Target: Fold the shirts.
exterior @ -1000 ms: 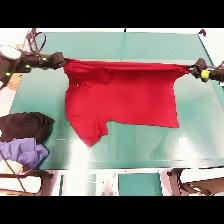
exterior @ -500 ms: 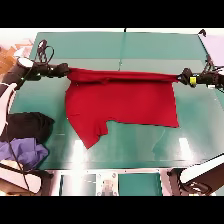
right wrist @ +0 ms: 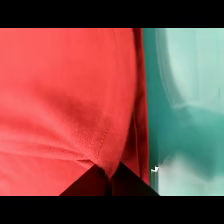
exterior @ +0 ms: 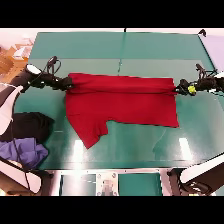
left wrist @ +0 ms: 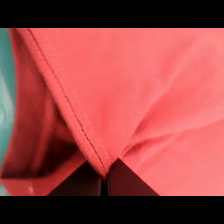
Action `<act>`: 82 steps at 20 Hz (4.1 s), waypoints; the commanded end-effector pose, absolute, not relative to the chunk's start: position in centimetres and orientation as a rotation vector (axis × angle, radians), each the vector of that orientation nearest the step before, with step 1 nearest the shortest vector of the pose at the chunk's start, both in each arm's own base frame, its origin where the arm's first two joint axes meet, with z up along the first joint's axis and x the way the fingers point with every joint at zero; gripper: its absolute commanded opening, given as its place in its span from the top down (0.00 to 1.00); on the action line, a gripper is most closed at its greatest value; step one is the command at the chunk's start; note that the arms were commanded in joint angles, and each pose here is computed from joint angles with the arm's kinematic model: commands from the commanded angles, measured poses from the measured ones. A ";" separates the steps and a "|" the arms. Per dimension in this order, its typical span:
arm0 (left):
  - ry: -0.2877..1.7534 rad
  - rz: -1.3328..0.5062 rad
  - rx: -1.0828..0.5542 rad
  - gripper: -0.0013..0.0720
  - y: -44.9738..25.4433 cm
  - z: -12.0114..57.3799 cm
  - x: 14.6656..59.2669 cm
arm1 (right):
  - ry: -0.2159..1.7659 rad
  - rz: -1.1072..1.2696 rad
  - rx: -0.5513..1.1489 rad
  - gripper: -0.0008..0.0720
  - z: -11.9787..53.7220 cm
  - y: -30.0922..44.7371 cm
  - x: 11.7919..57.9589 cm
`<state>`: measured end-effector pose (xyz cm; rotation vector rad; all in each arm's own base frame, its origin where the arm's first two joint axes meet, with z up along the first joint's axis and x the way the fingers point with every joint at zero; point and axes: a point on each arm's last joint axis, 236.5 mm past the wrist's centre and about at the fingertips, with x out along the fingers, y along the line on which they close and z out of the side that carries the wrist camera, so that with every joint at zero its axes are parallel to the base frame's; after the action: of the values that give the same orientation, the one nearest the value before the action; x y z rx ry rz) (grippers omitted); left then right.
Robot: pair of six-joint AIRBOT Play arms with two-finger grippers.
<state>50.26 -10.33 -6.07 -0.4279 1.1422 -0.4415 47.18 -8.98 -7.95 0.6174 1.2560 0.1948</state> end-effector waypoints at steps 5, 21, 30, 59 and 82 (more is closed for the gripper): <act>1.291 -0.512 -0.487 0.95 -12.0 -6.5 46.8 | 1.341 0.218 0.635 0.97 -8.1 -8.4 45.1; 1.625 -0.451 -0.431 0.96 -7.7 0.8 37.2 | 1.600 -0.176 0.754 0.97 -4.4 -12.6 30.9; 1.398 -0.221 -0.514 0.08 -7.8 -2.5 25.9 | 1.261 -0.230 0.969 0.33 -6.9 -2.5 22.7; 1.371 -0.418 -0.484 0.96 -16.2 -4.7 25.6 | 1.071 -0.212 1.115 0.97 -9.0 -2.0 29.2; 1.046 -0.428 -0.300 0.96 -16.9 5.1 48.7 | 0.990 0.040 0.994 0.97 -1.4 -4.3 47.4</act>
<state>44.09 -16.65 6.83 -0.3069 1.0676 -0.4448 43.67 -4.56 0.48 0.9809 0.9737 0.0250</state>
